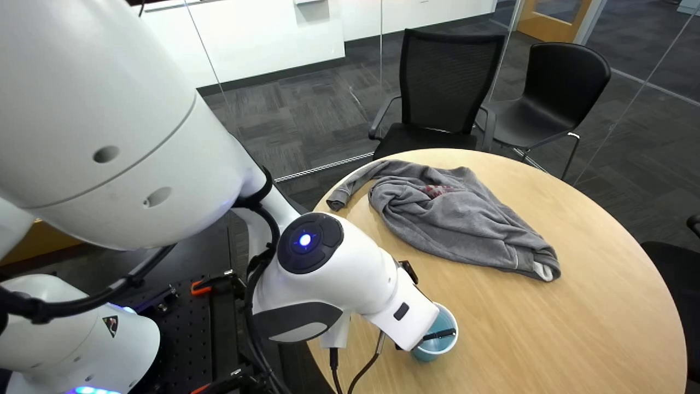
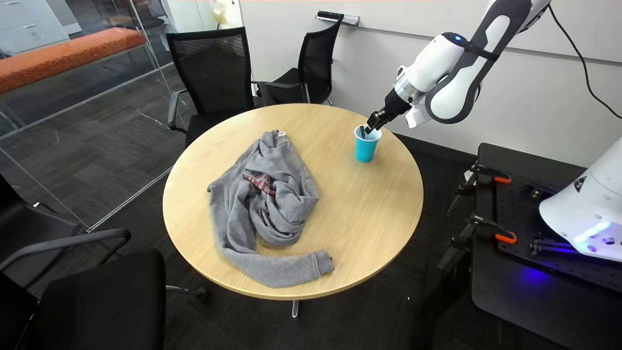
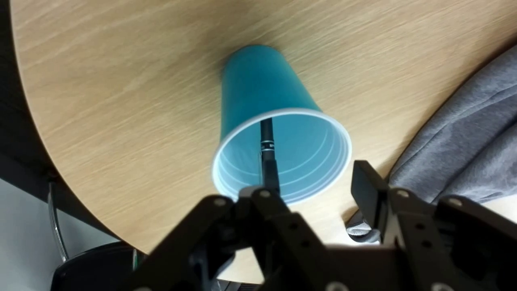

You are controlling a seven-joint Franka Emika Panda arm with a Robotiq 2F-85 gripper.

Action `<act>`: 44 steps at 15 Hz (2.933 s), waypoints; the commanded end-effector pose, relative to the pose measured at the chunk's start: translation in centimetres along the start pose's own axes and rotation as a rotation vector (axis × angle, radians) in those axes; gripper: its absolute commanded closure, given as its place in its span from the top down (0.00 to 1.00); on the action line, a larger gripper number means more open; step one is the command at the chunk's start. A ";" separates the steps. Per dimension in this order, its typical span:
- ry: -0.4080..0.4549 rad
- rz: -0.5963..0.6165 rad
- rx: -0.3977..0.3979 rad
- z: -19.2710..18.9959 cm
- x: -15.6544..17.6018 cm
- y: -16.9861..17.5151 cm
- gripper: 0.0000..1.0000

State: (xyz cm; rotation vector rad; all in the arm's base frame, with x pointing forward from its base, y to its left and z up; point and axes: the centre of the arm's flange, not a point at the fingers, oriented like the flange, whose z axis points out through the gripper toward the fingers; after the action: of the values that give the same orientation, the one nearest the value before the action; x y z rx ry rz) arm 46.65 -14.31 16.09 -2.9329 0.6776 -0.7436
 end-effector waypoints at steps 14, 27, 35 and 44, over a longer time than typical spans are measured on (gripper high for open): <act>-0.042 -0.012 -0.047 2.8 2.5 1.0 0.52; -0.095 -0.039 -0.057 5.7 4.0 0.1 0.50; -0.101 -0.030 -0.089 5.8 3.9 0.4 0.19; -0.086 -0.045 -0.115 4.8 3.3 -0.4 0.03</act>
State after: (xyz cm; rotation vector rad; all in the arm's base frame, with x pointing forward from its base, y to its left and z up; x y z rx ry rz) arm 51.88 -16.19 12.44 -3.0473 0.6864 -0.6025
